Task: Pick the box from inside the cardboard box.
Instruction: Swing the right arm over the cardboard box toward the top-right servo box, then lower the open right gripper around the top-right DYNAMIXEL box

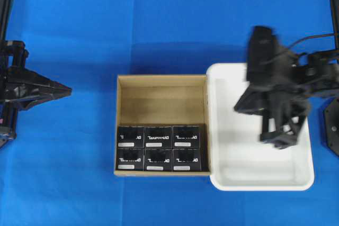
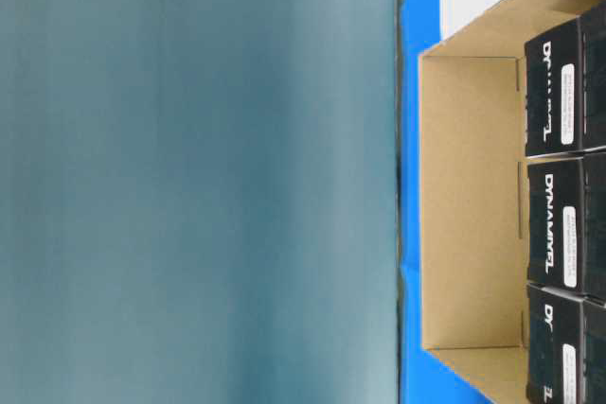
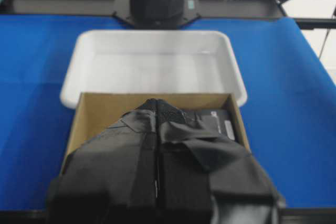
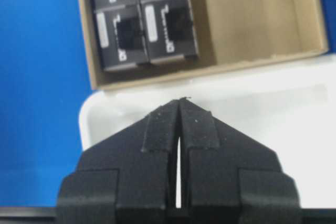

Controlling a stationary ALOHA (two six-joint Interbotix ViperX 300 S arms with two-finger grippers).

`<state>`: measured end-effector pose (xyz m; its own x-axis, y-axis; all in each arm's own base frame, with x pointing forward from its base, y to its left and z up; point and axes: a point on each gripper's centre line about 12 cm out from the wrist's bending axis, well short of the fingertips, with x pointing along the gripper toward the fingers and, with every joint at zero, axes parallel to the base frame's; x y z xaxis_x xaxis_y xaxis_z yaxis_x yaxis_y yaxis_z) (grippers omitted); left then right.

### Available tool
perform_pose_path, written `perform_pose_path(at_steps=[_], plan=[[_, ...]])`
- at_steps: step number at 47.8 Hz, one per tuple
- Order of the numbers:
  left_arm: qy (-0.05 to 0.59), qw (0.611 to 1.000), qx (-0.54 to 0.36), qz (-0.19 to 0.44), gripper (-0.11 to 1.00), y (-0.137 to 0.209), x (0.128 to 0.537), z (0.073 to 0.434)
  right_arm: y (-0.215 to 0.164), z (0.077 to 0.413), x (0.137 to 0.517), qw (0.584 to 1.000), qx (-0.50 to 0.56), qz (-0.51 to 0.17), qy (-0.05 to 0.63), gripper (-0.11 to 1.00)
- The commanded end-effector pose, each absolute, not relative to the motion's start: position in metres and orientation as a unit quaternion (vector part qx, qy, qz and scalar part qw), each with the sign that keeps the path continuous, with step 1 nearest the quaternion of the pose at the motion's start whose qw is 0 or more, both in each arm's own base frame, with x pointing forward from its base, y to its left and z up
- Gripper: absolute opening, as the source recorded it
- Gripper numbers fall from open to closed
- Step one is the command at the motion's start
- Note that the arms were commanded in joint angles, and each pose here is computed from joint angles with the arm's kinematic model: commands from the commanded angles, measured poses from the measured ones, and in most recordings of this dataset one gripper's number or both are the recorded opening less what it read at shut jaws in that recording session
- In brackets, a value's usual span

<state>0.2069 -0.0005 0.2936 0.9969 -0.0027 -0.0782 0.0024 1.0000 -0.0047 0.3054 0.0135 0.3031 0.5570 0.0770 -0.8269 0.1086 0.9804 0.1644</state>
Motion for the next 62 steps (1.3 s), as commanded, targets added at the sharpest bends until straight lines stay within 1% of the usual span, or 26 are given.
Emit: perform_pose_path(at_steps=[1, 13, 21, 29, 36, 55, 62], plan=[[0.028, 1.000, -0.002, -0.002, -0.06, -0.001, 0.209, 0.303, 0.016, 0.308, 0.323, 0.865, 0.097, -0.005, 0.492, 0.00], [0.035, 0.999, -0.002, -0.002, -0.06, -0.001, 0.209, 0.302, 0.018, 0.318, 0.362, 0.820, 0.085, -0.002, 0.567, 0.00], [0.038, 0.999, -0.002, -0.003, -0.06, -0.001, 0.209, 0.301, 0.019, 0.328, 0.378, 0.796, 0.065, 0.011, 0.601, 0.00], [0.038, 0.999, -0.002, -0.003, -0.06, -0.001, 0.209, 0.301, 0.020, 0.333, 0.396, 0.796, 0.044, 0.027, 0.603, 0.00], [0.036, 0.999, -0.002, -0.004, -0.06, -0.002, 0.208, 0.301, 0.020, 0.323, 0.404, 0.788, 0.036, 0.032, 0.614, 0.00], [0.038, 0.999, -0.002, -0.010, -0.06, -0.004, 0.209, 0.301, 0.021, 0.314, 0.412, 0.780, 0.035, 0.034, 0.624, 0.01], [0.037, 0.999, -0.002, -0.010, -0.06, -0.004, 0.209, 0.301, 0.021, 0.300, 0.413, 0.771, 0.025, 0.041, 0.635, 0.06]])
